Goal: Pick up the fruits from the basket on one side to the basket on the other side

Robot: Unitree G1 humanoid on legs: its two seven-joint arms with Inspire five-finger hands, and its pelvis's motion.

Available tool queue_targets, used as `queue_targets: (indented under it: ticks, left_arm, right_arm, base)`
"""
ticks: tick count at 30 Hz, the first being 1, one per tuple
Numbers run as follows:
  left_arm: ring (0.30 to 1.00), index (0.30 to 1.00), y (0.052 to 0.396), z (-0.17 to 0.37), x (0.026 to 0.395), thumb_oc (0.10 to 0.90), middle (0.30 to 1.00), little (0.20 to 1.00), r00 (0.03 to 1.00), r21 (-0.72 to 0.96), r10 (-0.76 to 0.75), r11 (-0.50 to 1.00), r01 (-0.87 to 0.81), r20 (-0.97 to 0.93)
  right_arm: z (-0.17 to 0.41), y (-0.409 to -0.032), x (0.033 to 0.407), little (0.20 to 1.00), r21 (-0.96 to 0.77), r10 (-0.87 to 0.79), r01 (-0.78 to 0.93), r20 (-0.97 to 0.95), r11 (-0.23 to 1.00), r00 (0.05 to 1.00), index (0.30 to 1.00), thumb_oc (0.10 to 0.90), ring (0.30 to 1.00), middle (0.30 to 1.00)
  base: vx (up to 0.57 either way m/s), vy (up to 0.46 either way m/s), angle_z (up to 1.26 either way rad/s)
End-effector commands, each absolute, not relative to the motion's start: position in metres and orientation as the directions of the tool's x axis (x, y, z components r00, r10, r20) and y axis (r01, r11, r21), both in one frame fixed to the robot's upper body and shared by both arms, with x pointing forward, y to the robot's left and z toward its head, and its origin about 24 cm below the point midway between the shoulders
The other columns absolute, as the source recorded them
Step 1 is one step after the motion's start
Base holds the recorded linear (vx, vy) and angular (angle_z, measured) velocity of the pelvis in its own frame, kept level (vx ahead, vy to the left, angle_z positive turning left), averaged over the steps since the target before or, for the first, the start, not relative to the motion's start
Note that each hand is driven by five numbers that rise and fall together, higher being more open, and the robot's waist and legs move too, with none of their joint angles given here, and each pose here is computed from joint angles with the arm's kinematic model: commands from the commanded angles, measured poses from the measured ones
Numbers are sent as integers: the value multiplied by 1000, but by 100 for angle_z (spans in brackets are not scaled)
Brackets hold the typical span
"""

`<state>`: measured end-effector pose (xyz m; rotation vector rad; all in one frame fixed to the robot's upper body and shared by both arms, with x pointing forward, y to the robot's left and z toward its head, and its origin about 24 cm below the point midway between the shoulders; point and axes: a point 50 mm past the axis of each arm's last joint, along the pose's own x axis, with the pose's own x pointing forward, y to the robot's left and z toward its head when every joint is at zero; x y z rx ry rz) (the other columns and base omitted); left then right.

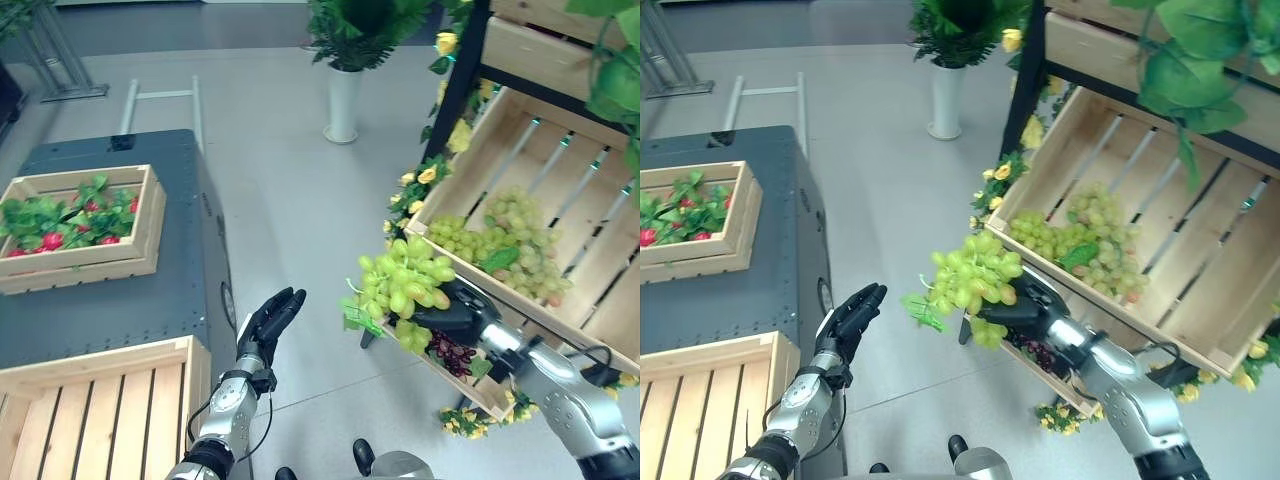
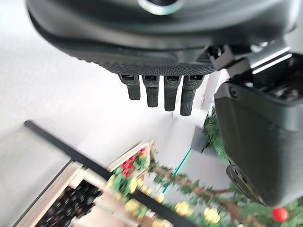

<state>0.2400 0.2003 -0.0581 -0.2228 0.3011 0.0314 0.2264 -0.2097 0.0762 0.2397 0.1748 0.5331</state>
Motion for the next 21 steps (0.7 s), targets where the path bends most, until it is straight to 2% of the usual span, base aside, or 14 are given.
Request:
queue_targets:
  ticks: [1, 9, 14, 21]
  left_arm:
    - [900, 900, 201, -22, 269, 800, 900, 900, 996, -208, -21, 978, 2, -88]
    - [900, 900, 211, -22, 268, 800, 900, 900, 995, -206, -14, 979, -7, -99]
    - [900, 900, 212, -27, 266, 800, 900, 900, 990, -190, -52, 981, 26, -134]
    - [900, 900, 213, -34, 262, 800, 900, 900, 982, -199, -82, 979, 48, -168]
  right_arm:
    - [149, -219, 233, 300, 110, 544, -585, 263, 804, 797, 300, 400, 300, 300]
    - [161, -248, 219, 300, 50, 466, -499, 290, 865, 836, 300, 400, 300, 300]
    - [180, -262, 207, 300, 50, 452, -504, 377, 862, 809, 300, 400, 300, 300]
    - [217, -275, 212, 300, -1, 419, -468, 450, 883, 789, 300, 400, 300, 300]
  base:
    - [-14, 43, -16]
    - [-7, 4, -17]
    - [-15, -48, -12]
    - [-1, -9, -2]
